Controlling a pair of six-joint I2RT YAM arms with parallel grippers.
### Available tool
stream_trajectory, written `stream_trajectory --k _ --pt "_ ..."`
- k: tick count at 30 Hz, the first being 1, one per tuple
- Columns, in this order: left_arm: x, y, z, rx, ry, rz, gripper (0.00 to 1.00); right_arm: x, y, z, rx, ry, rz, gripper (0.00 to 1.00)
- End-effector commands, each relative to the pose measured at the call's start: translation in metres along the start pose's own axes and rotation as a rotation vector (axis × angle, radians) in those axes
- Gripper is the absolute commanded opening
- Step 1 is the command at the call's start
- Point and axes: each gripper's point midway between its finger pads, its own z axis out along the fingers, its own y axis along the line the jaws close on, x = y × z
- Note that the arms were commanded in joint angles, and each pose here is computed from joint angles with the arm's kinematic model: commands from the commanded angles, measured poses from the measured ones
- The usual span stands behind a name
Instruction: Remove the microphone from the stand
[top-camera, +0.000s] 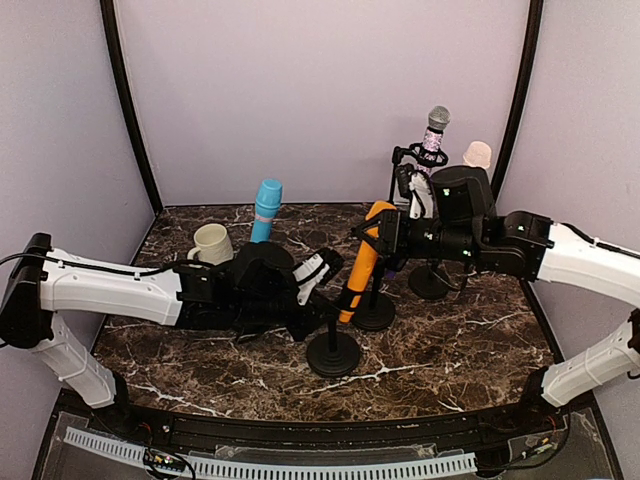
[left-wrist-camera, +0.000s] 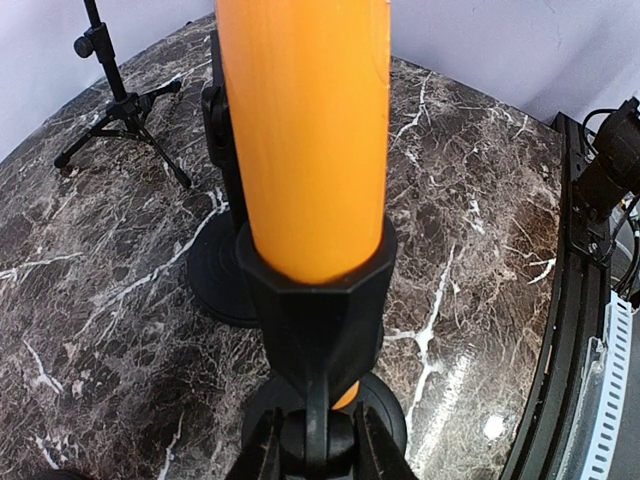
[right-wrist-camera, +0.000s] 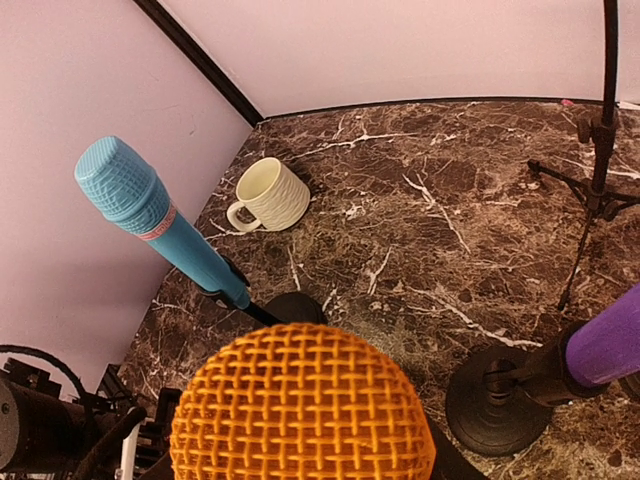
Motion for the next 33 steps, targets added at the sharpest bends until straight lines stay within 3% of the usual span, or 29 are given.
stream_trajectory --k 1,9,15,33 --pt "0.007 -0.003 -0.001 -0.002 0.04 0.024 0.0 -0.057 -0.008 -0.016 0.093 -0.212 0.065 0.1" --pt "0.011 -0.005 0.003 -0.006 0.052 0.043 0.0 -0.066 -0.005 -0.017 0.094 -0.237 0.083 0.1" --pt "0.019 -0.008 0.004 0.011 0.082 0.051 0.0 -0.063 0.009 -0.017 0.029 -0.207 -0.043 0.11" --pt "0.021 -0.011 0.005 0.031 0.087 0.06 0.0 -0.04 0.053 -0.043 -0.385 -0.103 -0.211 0.12"
